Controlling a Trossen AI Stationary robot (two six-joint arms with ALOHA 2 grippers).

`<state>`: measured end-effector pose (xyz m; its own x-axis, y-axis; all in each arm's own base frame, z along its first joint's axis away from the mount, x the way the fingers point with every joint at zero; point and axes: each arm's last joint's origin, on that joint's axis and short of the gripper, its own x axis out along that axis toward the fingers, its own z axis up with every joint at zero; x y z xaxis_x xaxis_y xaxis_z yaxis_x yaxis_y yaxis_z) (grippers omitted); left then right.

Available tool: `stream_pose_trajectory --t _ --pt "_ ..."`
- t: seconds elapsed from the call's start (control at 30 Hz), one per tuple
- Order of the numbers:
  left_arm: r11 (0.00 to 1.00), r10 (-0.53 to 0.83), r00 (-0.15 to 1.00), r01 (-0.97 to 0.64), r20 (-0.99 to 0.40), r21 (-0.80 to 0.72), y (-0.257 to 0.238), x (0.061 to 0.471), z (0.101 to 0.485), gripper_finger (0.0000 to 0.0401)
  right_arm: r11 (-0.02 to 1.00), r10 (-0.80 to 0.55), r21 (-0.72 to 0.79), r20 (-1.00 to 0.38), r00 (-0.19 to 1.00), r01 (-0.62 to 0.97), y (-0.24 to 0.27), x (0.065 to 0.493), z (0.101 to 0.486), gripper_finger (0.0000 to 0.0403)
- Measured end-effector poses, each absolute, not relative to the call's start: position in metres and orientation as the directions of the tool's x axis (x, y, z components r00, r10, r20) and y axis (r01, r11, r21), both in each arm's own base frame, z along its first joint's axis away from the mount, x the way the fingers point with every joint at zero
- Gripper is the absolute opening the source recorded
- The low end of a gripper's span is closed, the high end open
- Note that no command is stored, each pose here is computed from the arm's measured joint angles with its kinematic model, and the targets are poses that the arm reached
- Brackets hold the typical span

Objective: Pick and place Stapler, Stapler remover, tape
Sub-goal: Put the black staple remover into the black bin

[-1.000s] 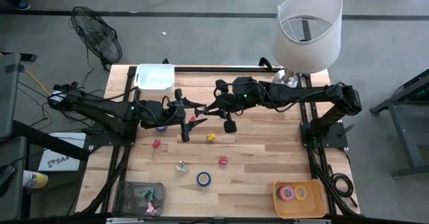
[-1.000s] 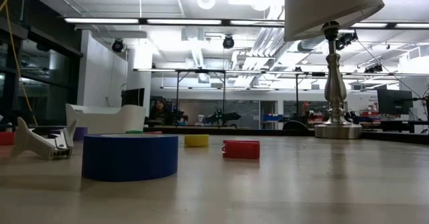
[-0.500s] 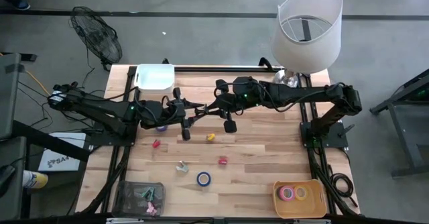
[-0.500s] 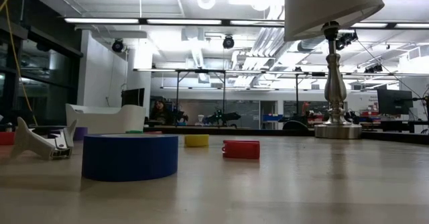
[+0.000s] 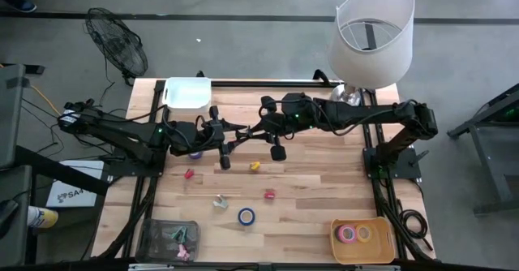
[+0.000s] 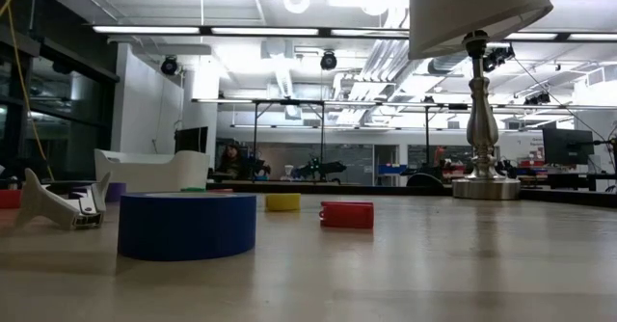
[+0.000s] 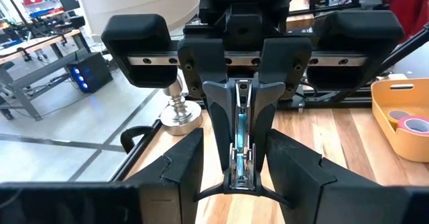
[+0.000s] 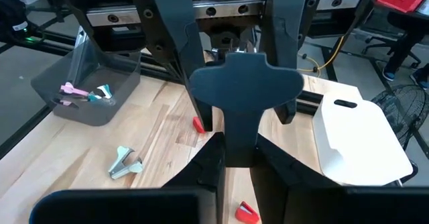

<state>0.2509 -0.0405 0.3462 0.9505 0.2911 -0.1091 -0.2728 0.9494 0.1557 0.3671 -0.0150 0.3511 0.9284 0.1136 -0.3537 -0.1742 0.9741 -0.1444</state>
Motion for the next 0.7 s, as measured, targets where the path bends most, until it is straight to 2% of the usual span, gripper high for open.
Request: stream_pose_trajectory --t 0.17,0.27,0.57,0.7 --pt "0.95 0.288 0.951 -0.271 -0.107 0.154 -0.041 0.251 0.346 0.0143 0.974 0.113 -0.144 -0.355 0.928 -0.174 -0.015 0.367 0.351 0.01" --pt "0.949 0.292 0.95 -0.274 -0.108 0.157 -0.041 0.251 0.346 0.0143 0.975 0.104 -0.146 -0.361 0.927 -0.167 -0.015 0.367 0.35 0.0118" --pt "0.95 0.29 0.943 -0.264 -0.163 0.166 -0.039 0.243 0.344 0.0143 0.98 -0.025 -0.187 -0.461 0.887 -0.07 -0.019 0.344 0.357 0.0127" --pt "0.98 0.189 0.953 -0.167 -0.238 0.11 -0.039 0.23 0.343 0.0144 0.976 -0.096 -0.216 -0.507 0.857 -0.018 -0.02 0.327 0.363 0.0128"
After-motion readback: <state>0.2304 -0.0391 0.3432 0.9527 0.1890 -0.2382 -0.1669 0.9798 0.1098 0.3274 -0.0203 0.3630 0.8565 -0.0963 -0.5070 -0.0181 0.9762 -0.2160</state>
